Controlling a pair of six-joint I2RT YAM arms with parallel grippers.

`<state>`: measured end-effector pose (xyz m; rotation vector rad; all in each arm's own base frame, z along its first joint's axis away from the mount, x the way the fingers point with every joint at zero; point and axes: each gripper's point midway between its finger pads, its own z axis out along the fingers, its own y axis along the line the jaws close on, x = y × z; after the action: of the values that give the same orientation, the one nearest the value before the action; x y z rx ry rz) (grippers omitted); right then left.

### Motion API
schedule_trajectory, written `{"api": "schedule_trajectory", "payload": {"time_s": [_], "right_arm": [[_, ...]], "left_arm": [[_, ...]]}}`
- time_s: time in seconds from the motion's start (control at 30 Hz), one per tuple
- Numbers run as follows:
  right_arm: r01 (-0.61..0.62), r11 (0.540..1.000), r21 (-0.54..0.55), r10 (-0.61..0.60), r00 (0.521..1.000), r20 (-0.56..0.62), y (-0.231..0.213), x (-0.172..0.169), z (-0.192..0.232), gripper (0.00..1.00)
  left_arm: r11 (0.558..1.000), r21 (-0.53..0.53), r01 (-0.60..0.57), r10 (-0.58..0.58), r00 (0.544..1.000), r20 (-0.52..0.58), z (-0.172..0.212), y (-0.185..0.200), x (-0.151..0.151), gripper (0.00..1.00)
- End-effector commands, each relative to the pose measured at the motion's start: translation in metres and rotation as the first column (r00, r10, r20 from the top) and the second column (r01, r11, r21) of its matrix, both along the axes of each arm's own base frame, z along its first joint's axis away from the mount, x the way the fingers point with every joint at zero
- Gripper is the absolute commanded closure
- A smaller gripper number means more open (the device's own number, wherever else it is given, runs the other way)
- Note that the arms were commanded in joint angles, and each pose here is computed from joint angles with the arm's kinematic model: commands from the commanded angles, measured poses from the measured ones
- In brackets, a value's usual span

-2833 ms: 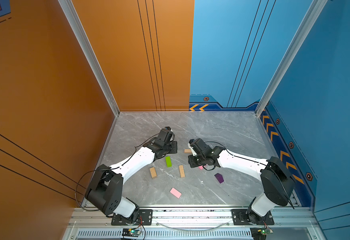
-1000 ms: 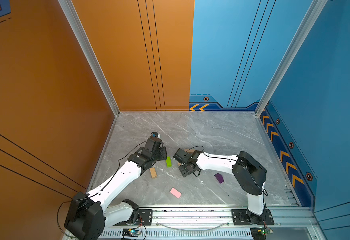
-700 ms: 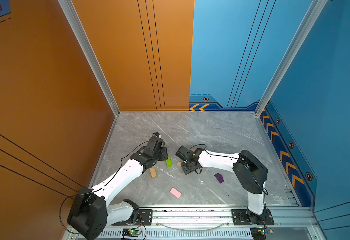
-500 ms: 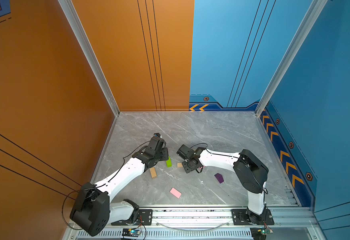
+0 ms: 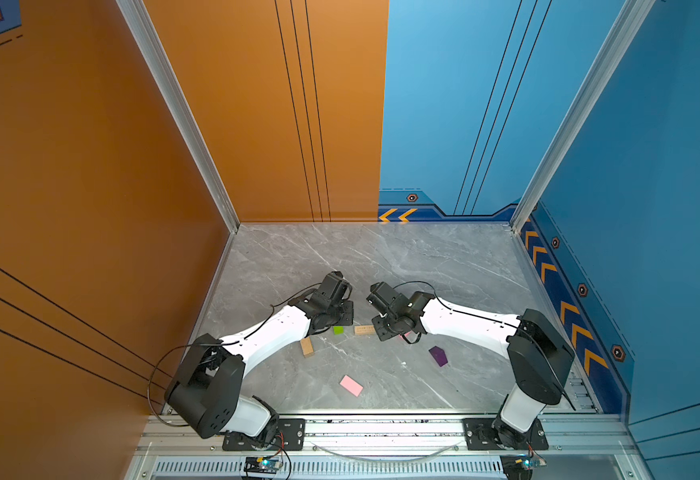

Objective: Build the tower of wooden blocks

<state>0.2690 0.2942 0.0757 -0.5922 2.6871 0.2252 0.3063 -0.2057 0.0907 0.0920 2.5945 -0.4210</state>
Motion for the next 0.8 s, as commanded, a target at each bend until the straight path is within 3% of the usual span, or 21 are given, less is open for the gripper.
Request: {"api": "schedule_trajectory", "payload": {"time_s": [0.0,0.1,0.27,0.77], "right_arm": [[0.028,0.994,0.102,-0.022,0.998,-0.053,0.002,-0.002,-0.003,0.87],[0.052,0.981,0.186,-0.037,0.996,-0.084,0.005,0.000,-0.004,1.00],[0.071,0.967,0.245,-0.045,0.993,-0.110,0.009,0.004,-0.007,1.00],[0.102,0.963,0.249,-0.065,0.986,-0.151,0.007,0.008,-0.027,1.00]], "left_arm": [[1.000,0.002,0.028,-0.028,0.999,-0.046,-0.002,-0.009,-0.006,0.93],[0.999,0.002,0.032,-0.032,0.997,-0.073,-0.009,-0.010,-0.010,0.94],[0.999,0.015,0.045,-0.043,0.993,-0.108,-0.020,-0.013,-0.016,1.00],[0.996,0.083,0.043,-0.026,0.979,-0.200,-0.049,-0.008,-0.026,1.00]]}}
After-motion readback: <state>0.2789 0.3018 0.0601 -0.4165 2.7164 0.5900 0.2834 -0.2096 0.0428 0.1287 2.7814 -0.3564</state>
